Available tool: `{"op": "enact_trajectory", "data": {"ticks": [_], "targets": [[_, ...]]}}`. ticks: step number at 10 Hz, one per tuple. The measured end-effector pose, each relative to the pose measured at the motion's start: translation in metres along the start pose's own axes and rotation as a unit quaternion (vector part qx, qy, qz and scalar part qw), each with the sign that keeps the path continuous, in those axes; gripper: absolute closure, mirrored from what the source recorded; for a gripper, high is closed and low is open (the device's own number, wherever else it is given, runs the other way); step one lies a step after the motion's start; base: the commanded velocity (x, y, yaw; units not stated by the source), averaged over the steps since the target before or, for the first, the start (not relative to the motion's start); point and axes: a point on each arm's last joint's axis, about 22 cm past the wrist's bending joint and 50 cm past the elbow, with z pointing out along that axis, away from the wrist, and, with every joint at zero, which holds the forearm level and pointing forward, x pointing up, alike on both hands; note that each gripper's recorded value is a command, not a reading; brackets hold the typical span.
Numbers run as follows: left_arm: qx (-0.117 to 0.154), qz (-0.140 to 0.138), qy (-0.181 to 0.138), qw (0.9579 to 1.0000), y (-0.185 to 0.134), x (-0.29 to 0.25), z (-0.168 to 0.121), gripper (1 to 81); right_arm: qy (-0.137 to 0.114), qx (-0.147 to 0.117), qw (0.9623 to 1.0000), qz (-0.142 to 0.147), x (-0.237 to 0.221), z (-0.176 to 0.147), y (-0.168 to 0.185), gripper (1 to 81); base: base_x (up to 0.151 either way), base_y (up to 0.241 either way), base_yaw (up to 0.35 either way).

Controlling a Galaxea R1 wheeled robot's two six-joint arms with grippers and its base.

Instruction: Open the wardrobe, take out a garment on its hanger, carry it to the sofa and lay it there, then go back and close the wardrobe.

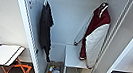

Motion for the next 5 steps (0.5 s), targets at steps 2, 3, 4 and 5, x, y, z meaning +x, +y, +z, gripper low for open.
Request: {"op": "enact_trajectory", "data": {"ticks": [2,3,4,5], "targets": [[0.0,-0.01,0.012,0.9999,0.006,0.015,0.01,1.0,0.003,0.006,1.0,-0.002,0.006,0.0,-0.005,1.0,0.0,0.0,0.0],[-0.003,-0.011,0.016,0.9998,0.011,0.02,0.016,1.0,0.003,0.01,0.9999,-0.002,0.006,-0.001,-0.008,1.0,0.0,0.0,0.0],[-0.004,-0.009,0.019,0.9998,0.015,0.024,0.021,1.0,0.003,0.013,0.9999,-0.001,0.006,-0.001,-0.011,1.0,0.0,0.0,0.0],[-0.002,-0.009,0.022,0.9997,0.016,0.025,0.024,1.0,0.003,0.017,0.9999,-0.001,0.007,-0.002,-0.014,1.0,0.0,0.0,0.0]]}}
